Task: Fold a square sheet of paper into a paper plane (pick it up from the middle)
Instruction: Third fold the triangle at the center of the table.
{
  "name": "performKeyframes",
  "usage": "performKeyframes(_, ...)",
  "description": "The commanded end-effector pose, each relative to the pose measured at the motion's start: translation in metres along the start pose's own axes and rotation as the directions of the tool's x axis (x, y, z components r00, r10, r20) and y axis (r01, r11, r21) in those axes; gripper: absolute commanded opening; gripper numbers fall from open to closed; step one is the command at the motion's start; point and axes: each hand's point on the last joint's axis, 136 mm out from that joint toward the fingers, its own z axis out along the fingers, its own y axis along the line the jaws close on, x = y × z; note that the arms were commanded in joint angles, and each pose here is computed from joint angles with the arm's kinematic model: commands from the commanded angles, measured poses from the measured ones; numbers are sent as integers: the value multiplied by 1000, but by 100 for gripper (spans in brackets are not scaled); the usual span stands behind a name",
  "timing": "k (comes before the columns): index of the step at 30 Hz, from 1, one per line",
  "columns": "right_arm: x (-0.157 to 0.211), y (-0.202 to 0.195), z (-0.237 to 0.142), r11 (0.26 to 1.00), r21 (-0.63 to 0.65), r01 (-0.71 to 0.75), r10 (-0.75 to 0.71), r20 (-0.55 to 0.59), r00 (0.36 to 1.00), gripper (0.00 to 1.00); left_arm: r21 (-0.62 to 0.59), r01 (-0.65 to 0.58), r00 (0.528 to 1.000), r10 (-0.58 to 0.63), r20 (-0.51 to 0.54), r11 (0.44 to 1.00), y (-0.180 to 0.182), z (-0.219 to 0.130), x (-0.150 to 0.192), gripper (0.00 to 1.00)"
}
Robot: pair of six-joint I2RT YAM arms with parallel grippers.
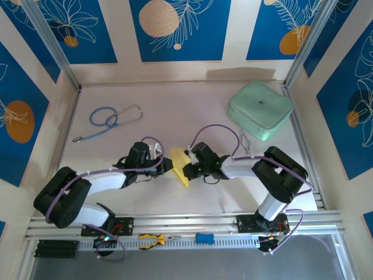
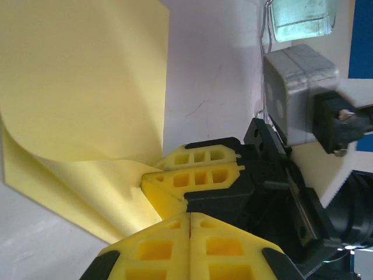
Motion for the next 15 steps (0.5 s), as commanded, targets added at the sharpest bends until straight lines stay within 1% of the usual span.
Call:
performKeyframes(1, 19, -15, 5, 998, 65, -10, 15, -74, 997, 3, 58, 3, 1000, -2, -13, 998, -7, 7, 4, 4)
performKeyframes(15, 20, -15, 7, 998, 70, -11, 17, -81, 997, 3, 6, 45, 997, -44, -64, 999, 19, 22, 15, 2)
